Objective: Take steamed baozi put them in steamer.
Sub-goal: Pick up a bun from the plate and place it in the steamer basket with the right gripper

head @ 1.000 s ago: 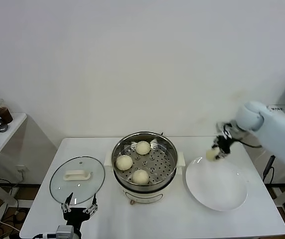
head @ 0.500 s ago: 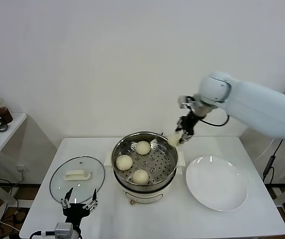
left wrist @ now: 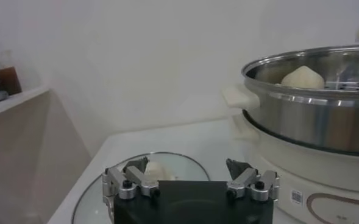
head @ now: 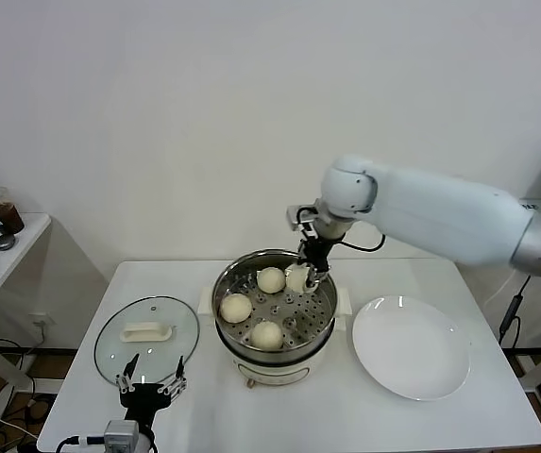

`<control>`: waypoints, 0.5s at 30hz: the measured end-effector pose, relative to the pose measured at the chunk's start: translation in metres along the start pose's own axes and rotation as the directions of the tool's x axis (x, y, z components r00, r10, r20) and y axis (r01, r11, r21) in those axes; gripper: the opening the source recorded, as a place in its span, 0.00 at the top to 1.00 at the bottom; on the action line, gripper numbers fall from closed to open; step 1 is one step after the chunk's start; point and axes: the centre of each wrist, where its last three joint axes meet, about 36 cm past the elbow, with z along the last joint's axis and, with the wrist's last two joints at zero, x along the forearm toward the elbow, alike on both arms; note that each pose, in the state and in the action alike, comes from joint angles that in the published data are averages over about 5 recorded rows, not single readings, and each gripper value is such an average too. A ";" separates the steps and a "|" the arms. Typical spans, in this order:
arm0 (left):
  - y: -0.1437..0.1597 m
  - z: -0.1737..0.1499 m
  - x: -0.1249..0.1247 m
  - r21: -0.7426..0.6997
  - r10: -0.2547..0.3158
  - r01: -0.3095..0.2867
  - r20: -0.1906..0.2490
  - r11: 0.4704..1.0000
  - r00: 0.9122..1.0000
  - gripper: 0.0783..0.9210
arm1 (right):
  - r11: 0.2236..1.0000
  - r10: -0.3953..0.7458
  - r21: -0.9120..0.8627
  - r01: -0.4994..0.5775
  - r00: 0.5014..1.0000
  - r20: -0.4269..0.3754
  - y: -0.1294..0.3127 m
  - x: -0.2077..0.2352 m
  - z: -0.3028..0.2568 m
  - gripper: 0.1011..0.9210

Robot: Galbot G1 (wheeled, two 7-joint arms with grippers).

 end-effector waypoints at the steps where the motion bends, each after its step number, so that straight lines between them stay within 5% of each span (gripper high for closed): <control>1: 0.000 0.000 0.000 0.001 -0.001 0.001 0.000 1.000 1.000 0.12 | 1.000 0.001 0.001 -0.001 1.000 -0.005 0.000 -0.004 -0.001 0.55; 15: -0.001 0.001 -0.003 0.004 0.000 0.000 -0.001 1.000 1.000 0.12 | 1.000 -0.029 0.008 0.030 0.999 -0.045 0.012 -0.050 -0.003 0.55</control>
